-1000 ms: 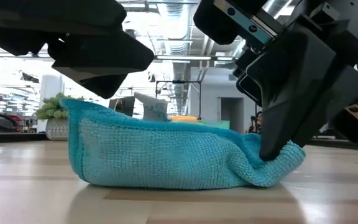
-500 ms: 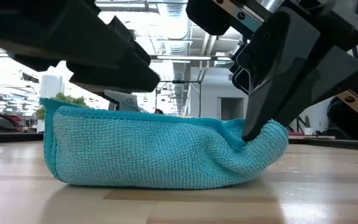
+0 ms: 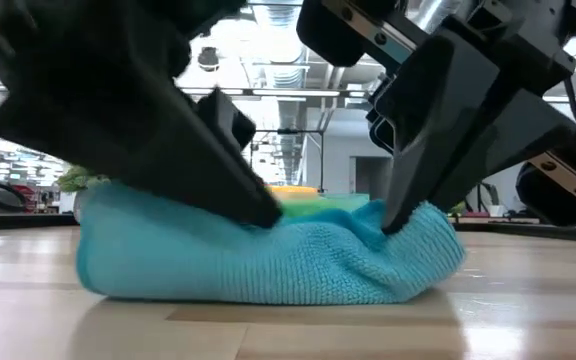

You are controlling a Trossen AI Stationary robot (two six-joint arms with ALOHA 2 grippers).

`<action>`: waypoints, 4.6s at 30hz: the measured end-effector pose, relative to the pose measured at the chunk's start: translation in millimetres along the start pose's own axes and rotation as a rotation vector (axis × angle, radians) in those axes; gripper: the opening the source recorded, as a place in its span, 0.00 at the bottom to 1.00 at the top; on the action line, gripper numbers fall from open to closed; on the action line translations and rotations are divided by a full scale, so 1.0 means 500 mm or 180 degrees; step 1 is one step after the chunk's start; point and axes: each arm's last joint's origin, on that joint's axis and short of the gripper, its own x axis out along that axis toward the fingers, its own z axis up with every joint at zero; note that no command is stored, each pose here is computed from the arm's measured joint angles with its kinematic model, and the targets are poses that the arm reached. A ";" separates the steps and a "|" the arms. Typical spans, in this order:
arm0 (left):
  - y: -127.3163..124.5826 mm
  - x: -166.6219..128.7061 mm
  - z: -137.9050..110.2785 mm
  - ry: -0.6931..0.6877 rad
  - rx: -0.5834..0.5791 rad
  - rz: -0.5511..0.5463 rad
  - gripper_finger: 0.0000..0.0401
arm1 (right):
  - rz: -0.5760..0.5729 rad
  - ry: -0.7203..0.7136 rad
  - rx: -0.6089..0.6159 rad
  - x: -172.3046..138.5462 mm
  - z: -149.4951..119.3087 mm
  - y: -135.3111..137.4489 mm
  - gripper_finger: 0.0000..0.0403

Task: Roll microfiber towels into tight, uniform cylinder then place into a basket
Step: Roll the blue towel

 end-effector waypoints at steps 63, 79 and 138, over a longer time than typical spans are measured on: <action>0.025 0.025 -0.022 0.0230 -0.0722 0.0057 0.31 | 0.0315 -0.0484 -0.4402 -0.080 -0.090 0.023 0.35; 0.036 0.027 -0.018 0.0224 -0.0783 0.0035 0.31 | 0.0243 -0.0231 -0.4399 -0.042 -0.029 0.026 0.30; 0.044 0.028 -0.017 0.0293 -0.1006 -0.0012 0.31 | -0.0241 0.0414 -0.4382 -0.204 -0.051 0.011 0.29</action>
